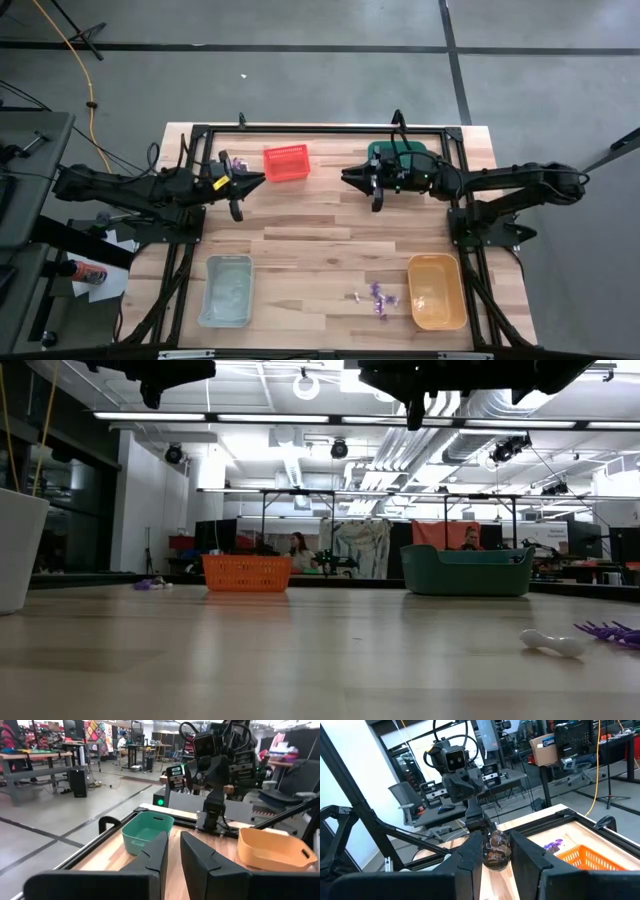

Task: Sort Halloween decoration
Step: Put the black skull toy into the green bin

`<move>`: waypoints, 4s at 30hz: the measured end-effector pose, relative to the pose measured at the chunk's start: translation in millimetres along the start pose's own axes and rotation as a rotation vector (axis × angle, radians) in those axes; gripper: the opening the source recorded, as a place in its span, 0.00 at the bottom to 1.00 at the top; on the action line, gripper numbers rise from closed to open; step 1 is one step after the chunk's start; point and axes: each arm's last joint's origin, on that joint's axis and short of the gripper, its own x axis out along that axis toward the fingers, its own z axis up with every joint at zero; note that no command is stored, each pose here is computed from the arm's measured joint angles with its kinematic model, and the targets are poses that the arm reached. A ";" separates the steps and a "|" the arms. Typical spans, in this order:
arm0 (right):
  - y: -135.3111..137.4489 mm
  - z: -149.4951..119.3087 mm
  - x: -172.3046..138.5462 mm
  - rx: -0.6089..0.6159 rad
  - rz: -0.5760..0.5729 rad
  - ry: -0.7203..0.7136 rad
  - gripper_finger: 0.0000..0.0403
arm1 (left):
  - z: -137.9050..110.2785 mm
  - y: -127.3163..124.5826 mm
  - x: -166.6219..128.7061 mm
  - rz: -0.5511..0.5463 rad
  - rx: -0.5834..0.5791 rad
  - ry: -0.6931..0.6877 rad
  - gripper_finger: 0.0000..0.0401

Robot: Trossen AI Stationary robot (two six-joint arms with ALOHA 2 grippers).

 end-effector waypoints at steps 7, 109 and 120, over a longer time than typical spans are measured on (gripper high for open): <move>-10.1 11.7 2.7 -0.028 -0.124 0.009 0.19 | 0.0 0.0 0.0 -0.001 -0.063 0.000 0.10; -141.3 1.7 -60.2 0.513 -1.047 0.568 0.59 | 1.0 1.4 0.0 0.050 -0.097 -0.016 0.10; -27.3 71.6 -70.2 0.122 -0.286 0.244 0.58 | 1.0 1.4 0.0 0.051 -0.096 -0.016 0.10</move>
